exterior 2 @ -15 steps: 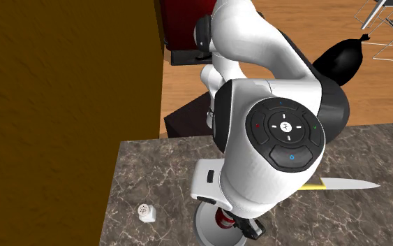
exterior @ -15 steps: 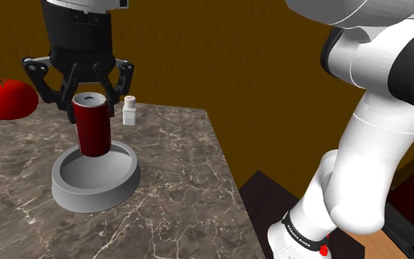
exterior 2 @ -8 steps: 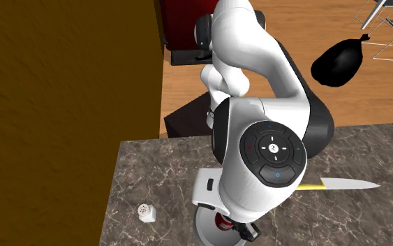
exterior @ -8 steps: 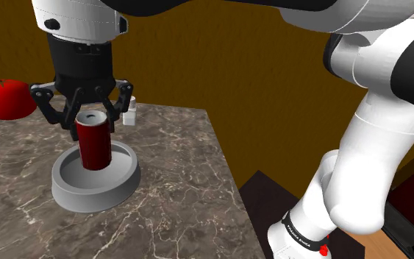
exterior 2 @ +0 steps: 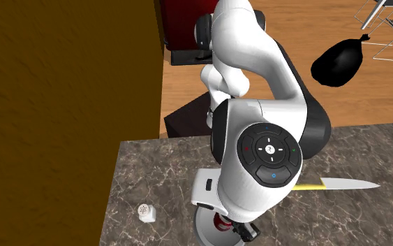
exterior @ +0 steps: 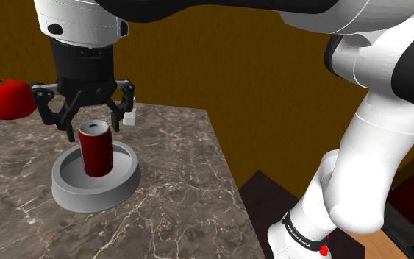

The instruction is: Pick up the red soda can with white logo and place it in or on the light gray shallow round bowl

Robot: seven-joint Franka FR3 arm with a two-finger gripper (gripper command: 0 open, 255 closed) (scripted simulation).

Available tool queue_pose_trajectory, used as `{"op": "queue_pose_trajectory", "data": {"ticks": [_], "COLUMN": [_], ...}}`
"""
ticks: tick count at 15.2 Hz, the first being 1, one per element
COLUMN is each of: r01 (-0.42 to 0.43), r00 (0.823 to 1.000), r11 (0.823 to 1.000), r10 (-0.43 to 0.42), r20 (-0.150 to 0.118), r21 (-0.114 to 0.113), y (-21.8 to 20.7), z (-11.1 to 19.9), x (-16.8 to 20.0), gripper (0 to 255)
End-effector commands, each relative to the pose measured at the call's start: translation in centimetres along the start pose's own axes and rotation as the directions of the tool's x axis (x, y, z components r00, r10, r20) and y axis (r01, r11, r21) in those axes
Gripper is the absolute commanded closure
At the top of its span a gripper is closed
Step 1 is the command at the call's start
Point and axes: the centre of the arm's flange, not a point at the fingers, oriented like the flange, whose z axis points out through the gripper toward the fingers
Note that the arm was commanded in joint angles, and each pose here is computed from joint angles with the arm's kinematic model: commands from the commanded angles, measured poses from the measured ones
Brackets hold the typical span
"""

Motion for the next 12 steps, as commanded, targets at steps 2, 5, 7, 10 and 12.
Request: {"op": "queue_pose_trajectory", "data": {"ticks": [2, 5, 7, 10, 12], "r01": [0.000, 0.000, 0.000, 0.000, 0.000], "r00": [1.000, 1.000, 1.000, 1.000, 1.000], "r11": [1.000, 1.000, 1.000, 1.000, 1.000], "r10": [0.000, 0.000, 0.000, 0.000, 0.000], "r20": [0.000, 0.000, 0.000, 0.000, 0.000], "r21": [0.000, 0.000, 0.000, 0.000, 0.000], "y": [0.0, 0.0, 0.0, 0.0, 0.0], "z": [0.0, 0.0, -2.6, -5.0, -5.0], "x": [0.0, 0.0, 0.0, 0.0, 0.0], "gripper": [0, 0, 0, 0, 0]}}
